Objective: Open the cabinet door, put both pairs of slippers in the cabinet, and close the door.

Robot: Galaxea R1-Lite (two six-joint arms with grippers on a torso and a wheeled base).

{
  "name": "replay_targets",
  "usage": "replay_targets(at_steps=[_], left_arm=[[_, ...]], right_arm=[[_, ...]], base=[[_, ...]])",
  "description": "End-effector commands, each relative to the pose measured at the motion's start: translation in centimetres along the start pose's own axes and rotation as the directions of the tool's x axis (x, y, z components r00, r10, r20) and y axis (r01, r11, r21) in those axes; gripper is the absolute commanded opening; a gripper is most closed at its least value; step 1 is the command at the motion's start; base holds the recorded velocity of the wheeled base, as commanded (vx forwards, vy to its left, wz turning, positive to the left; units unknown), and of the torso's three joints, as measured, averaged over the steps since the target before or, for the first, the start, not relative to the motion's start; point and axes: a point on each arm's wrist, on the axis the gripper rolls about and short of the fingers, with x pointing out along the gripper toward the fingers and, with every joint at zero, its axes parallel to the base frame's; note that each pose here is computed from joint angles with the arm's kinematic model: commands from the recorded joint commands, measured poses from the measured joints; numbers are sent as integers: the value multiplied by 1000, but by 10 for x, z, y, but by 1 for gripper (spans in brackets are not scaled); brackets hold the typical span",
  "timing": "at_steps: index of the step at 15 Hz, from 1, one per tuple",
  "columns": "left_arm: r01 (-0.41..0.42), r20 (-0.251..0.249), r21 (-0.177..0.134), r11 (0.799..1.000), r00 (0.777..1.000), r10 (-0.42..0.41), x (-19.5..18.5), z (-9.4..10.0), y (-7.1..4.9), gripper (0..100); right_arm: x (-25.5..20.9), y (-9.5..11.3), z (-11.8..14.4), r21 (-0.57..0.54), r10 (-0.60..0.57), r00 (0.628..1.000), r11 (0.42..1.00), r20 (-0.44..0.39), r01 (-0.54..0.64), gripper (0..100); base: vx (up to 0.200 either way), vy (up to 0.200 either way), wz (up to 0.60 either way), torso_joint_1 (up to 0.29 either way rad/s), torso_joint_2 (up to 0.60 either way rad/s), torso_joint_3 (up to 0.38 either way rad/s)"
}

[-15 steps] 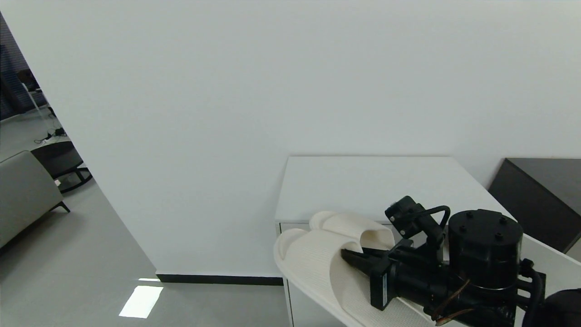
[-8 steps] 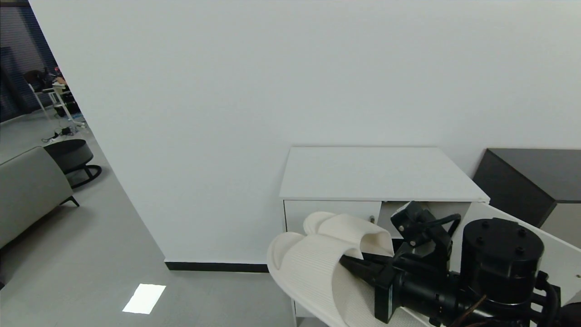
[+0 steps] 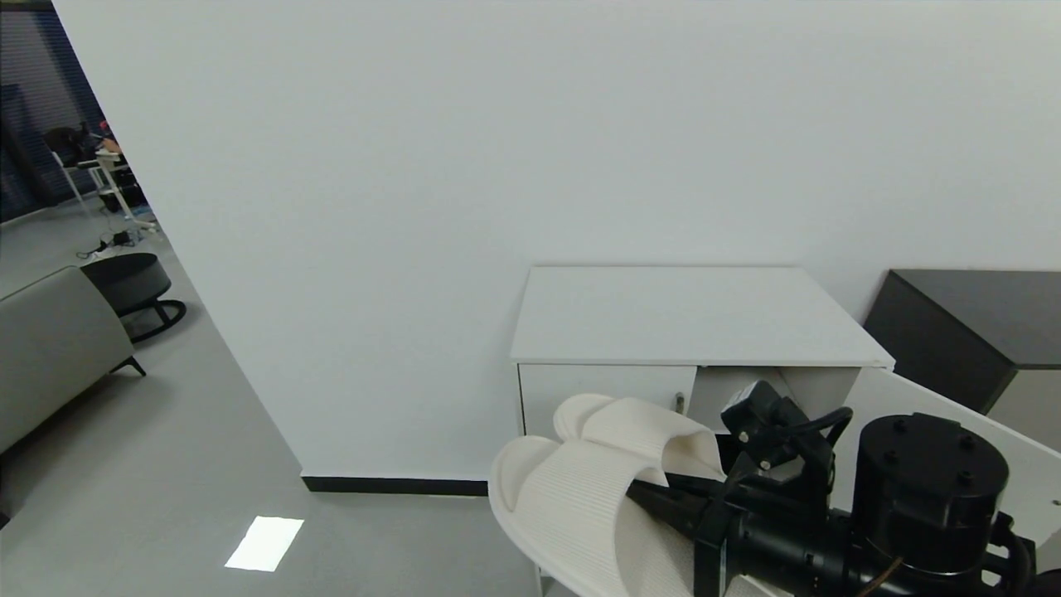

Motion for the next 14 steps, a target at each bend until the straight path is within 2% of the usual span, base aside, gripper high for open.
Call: replay_targets(at_steps=[1, 6, 14], left_arm=[[0, -1, 0, 1000, 1000, 0, 0, 0, 0, 0], [0, -1, 0, 1000, 1000, 0, 0, 0, 0, 0], [0, -1, 1, 1000, 1000, 0, 0, 0, 0, 0]], right_arm=[[1, -1, -2, 1, -3, 1000, 1000, -9, 3, 0], [1, 0, -3, -1, -2, 1000, 1000, -12, 2, 0], [1, 0, -4, -1, 0, 1000, 1000, -12, 0, 0]], base=[[0, 0, 0, 0, 0, 0], [0, 0, 0, 0, 0, 0], [0, -200, 0, 2, 1, 2]])
